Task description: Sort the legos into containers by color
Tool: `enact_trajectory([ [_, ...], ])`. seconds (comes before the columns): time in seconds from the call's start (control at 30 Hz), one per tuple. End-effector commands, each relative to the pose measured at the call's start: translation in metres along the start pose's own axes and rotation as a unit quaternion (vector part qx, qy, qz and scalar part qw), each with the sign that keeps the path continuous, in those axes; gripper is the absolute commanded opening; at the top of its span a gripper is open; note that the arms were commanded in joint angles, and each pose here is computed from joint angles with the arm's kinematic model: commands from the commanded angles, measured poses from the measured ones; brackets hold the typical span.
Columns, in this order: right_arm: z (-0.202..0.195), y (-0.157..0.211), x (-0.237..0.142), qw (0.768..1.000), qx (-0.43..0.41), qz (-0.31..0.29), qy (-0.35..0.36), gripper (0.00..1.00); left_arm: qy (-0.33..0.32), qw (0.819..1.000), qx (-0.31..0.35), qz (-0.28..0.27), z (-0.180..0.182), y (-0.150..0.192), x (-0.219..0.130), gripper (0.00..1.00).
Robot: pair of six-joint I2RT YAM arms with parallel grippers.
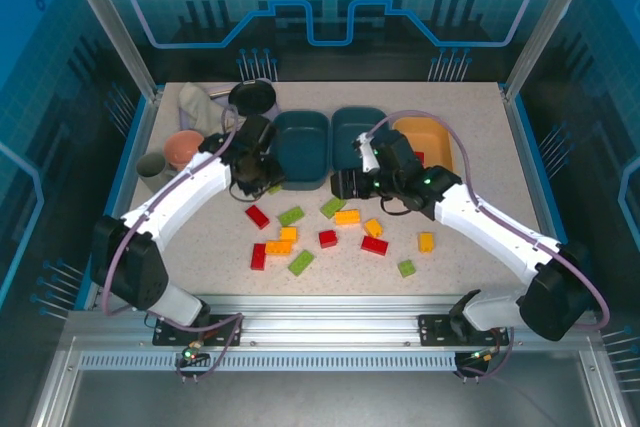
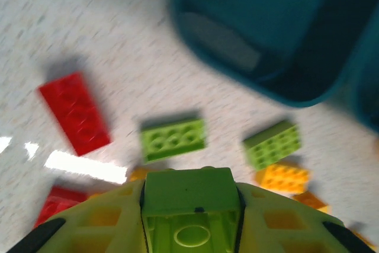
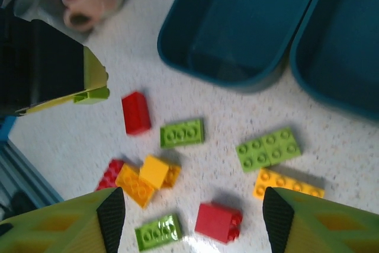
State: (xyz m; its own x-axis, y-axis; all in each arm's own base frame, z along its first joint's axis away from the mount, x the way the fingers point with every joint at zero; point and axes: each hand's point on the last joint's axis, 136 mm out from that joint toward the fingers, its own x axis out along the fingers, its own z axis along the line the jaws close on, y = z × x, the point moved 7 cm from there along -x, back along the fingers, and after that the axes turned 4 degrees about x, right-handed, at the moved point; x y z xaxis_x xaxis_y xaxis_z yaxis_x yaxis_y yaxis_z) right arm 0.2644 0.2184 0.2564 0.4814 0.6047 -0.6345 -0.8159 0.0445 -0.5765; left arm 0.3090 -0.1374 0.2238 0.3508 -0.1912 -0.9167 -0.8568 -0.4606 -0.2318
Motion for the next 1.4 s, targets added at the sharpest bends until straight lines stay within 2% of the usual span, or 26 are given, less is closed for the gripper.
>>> enact_trajectory([
  [0.0, 0.002, -0.025, -0.007, 0.997, 0.05, -0.047, -0.038, 0.66, -0.009, 1.0, 0.026, 0.003, -0.013, -0.028, 0.023, 0.3],
  [0.17, -0.011, -0.039, -0.01, 0.995, 0.082, -0.058, -0.007, 0.67, -0.004, 1.0, 0.02, 0.014, -0.038, -0.076, 0.07, 0.3],
  [0.33, -0.024, -0.033, -0.015, 0.993, 0.098, -0.058, 0.029, 0.67, -0.001, 0.999, 0.03, 0.024, -0.057, -0.108, 0.113, 0.31],
  [0.63, -0.047, -0.006, -0.022, 0.988, 0.115, -0.023, 0.098, 0.67, -0.024, 0.997, 0.025, 0.066, -0.059, -0.113, 0.166, 0.36],
  [0.73, -0.054, 0.0, -0.028, 0.986, 0.119, -0.02, 0.117, 0.67, -0.019, 0.997, 0.023, 0.077, -0.06, -0.109, 0.171, 0.46],
  [0.93, -0.068, 0.018, -0.04, 0.979, 0.1, 0.018, 0.177, 0.67, 0.009, 0.998, 0.03, 0.056, -0.074, -0.116, 0.144, 0.61],
  [1.13, -0.073, 0.038, -0.049, 0.974, 0.049, 0.088, 0.205, 0.66, 0.049, 0.998, 0.035, 0.008, -0.089, -0.119, 0.075, 0.71],
  [1.23, -0.073, 0.05, -0.041, 0.969, 0.022, 0.137, 0.203, 0.66, 0.085, 0.996, 0.039, -0.013, -0.089, -0.107, 0.033, 0.73],
  [1.37, -0.07, 0.065, -0.017, 0.957, -0.02, 0.206, 0.204, 0.66, 0.148, 0.988, 0.045, -0.01, -0.076, -0.067, -0.008, 0.75],
])
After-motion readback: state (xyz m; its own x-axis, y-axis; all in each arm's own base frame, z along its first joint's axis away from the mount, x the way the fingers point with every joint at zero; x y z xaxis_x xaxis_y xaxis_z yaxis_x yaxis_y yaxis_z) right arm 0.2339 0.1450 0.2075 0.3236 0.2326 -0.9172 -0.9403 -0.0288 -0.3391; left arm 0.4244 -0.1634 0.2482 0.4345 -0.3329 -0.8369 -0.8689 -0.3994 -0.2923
